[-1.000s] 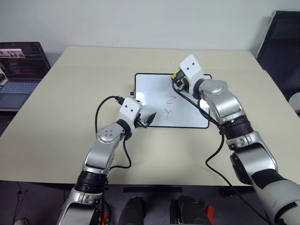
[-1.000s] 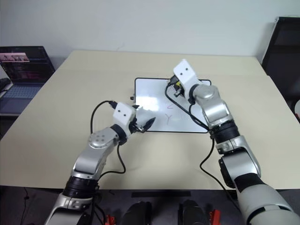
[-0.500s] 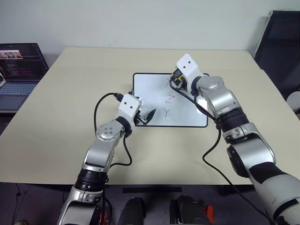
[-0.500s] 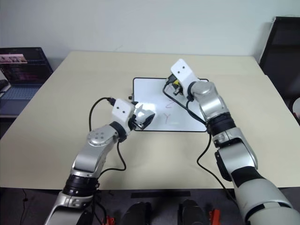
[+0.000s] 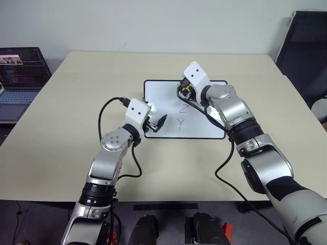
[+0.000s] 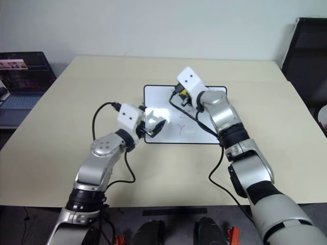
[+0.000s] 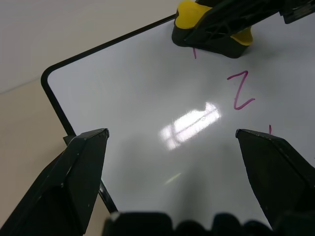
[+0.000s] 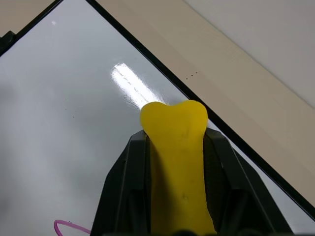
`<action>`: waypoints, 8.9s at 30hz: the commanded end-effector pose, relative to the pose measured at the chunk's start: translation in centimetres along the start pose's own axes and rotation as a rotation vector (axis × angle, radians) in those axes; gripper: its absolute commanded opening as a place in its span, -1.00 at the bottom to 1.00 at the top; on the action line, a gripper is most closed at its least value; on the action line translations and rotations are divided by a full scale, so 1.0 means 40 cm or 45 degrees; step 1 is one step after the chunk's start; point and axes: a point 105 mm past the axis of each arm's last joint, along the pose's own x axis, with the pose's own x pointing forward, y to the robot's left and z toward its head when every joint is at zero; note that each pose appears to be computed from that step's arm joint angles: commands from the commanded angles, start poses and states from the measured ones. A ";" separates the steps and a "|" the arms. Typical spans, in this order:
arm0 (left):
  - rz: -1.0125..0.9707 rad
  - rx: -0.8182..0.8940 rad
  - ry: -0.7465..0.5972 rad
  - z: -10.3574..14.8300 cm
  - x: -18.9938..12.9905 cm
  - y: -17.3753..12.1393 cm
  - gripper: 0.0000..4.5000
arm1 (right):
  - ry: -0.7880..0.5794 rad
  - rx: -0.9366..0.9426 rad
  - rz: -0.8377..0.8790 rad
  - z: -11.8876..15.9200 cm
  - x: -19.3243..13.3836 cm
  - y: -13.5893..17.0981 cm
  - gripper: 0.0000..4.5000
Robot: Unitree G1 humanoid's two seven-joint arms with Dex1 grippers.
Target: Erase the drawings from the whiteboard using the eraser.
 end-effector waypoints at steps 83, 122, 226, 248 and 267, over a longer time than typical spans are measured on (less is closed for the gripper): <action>-0.099 -0.008 -0.079 0.027 -0.009 -0.065 1.00 | -0.089 0.497 -0.217 -0.016 -0.287 -0.004 -0.53; -0.143 -0.097 -0.048 -0.005 -0.035 -0.111 1.00 | -0.021 0.247 -0.194 -0.069 -0.165 0.019 -0.53; -0.023 -0.096 -0.065 0.027 -0.055 -0.078 1.00 | 0.125 -0.012 0.088 -0.113 -0.038 0.141 -0.53; -0.070 -0.110 -0.078 0.026 -0.035 -0.093 1.00 | 0.347 -0.054 -0.042 -0.273 -0.183 0.025 -0.53; -0.064 -0.111 -0.079 0.025 -0.036 -0.089 1.00 | 0.140 -0.058 0.076 -0.120 -0.055 0.122 -0.53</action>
